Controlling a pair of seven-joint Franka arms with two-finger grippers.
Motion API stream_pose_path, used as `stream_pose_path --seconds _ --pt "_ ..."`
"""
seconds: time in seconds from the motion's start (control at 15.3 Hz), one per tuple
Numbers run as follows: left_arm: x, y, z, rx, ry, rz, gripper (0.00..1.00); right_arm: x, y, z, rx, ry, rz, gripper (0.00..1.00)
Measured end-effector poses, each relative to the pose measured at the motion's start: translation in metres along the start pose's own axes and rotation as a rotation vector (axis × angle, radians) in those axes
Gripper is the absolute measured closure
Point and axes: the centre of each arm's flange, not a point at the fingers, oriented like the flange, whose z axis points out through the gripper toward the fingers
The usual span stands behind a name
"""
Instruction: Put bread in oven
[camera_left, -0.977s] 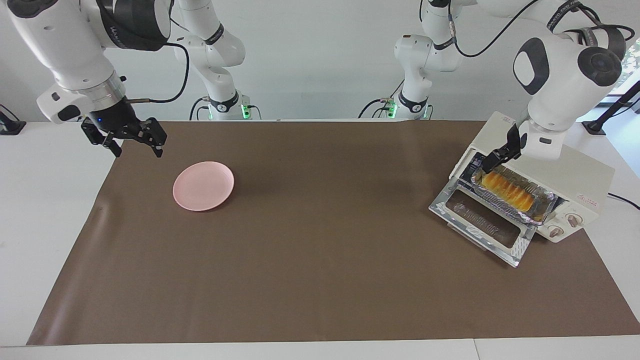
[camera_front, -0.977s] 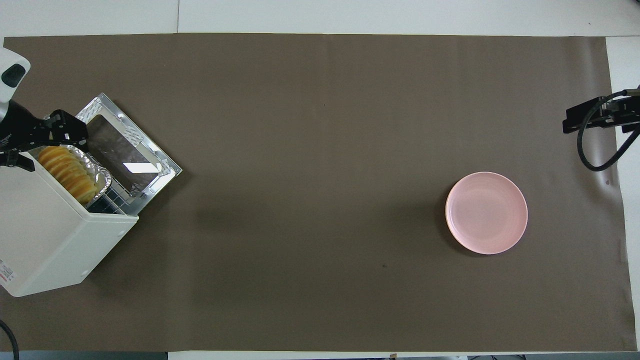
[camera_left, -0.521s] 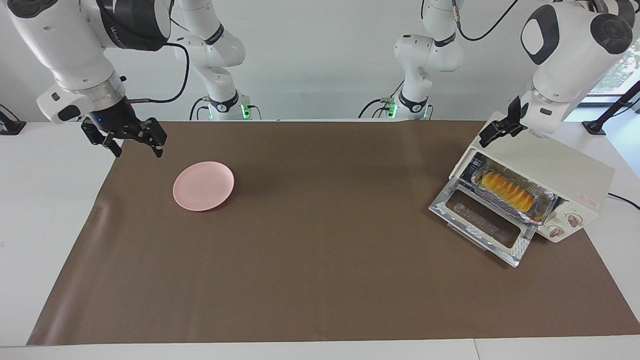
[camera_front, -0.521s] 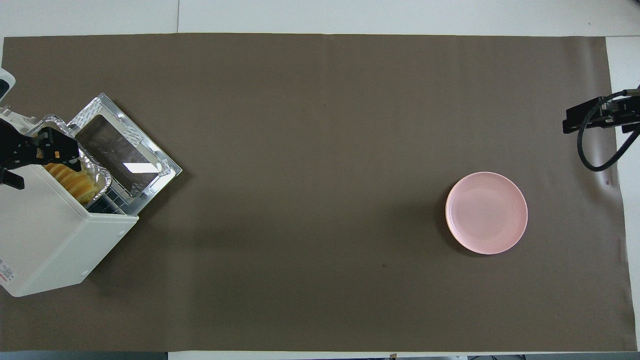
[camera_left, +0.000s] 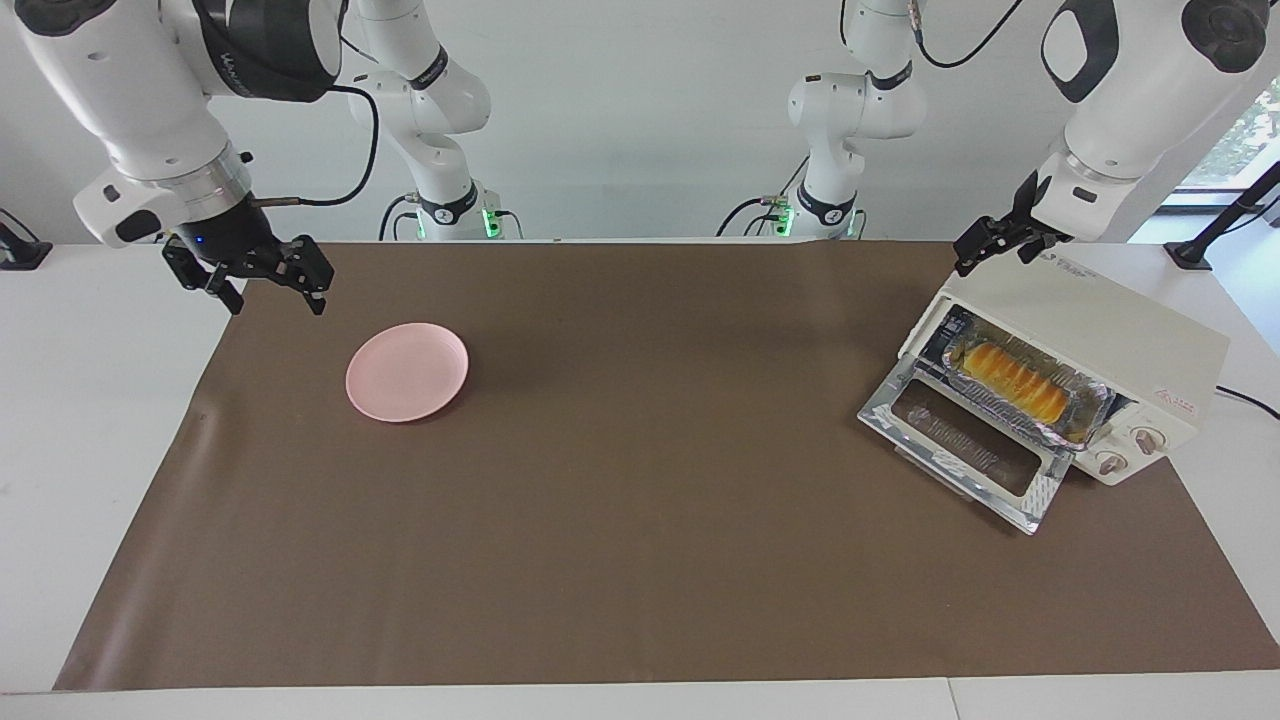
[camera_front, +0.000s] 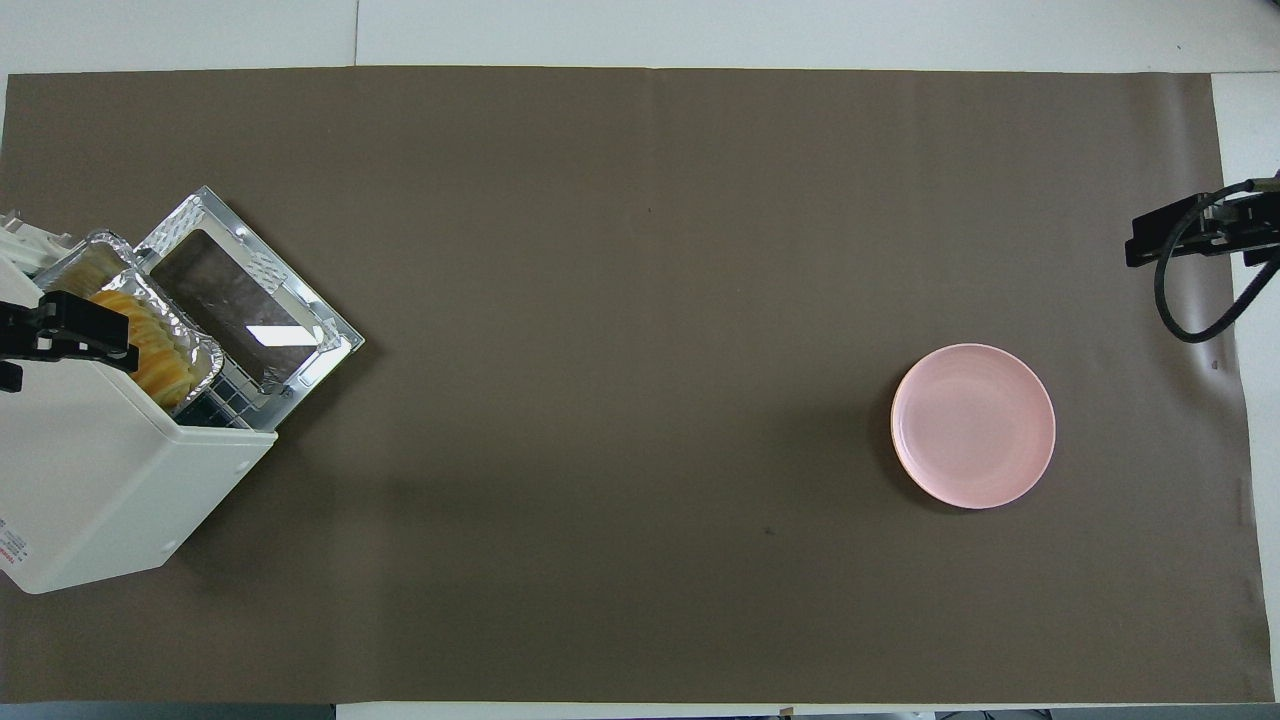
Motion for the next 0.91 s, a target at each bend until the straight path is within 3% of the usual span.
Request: stream_pose_path --seconds 0.91 --pt "0.009 0.026 -0.005 -0.023 0.091 0.163 0.0 0.0 0.0 0.0 0.0 0.0 0.0 0.0"
